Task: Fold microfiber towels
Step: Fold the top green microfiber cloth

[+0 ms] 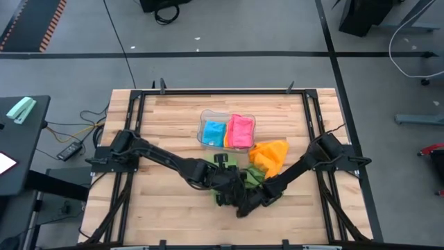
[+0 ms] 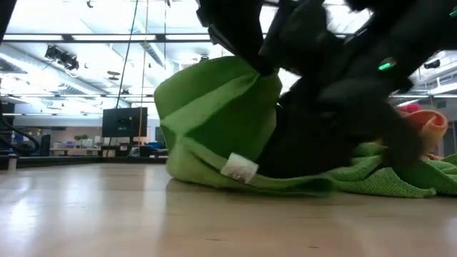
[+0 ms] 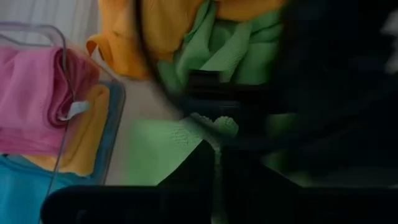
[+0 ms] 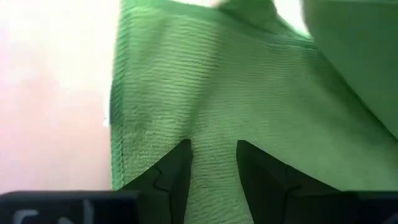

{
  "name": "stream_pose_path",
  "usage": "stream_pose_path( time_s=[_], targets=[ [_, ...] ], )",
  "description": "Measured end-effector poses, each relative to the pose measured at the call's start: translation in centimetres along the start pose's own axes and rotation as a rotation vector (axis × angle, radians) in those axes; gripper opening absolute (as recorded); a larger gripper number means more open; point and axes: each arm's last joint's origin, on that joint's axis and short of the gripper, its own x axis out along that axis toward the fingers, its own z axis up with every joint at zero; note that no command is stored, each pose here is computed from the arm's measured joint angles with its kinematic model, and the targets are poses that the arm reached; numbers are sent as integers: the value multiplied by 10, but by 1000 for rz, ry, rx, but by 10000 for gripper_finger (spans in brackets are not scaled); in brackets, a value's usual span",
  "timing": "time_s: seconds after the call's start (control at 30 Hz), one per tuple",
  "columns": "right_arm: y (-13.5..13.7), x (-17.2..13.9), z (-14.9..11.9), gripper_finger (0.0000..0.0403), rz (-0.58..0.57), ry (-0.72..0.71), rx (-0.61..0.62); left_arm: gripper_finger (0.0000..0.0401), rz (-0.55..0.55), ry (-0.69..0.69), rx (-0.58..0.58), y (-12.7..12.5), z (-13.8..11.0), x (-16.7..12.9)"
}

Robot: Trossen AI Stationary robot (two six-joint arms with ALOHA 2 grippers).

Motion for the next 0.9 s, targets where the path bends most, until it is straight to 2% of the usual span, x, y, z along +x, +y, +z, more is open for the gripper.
stream_pose_path(
  time_s=[0.1,0.2,0.4,0.6,0.7,0.9],
  targets=[
    [14,-9,-1,140,125,-4,-51,32,-3,19,-12,5,0,2],
    [24,-14,-2,140,202,-11,-71,22,-2,11,-19,7,1,3],
    [27,-15,-3,140,208,-11,-83,11,-54,5,-23,6,3,3],
    [33,-20,-7,140,211,-5,-128,26,-15,99,9,16,-5,4],
    [36,-22,-9,140,215,1,-139,20,0,129,9,22,-7,5],
    [45,-28,-16,140,264,33,-159,11,24,234,101,33,-15,7]
  ],
)
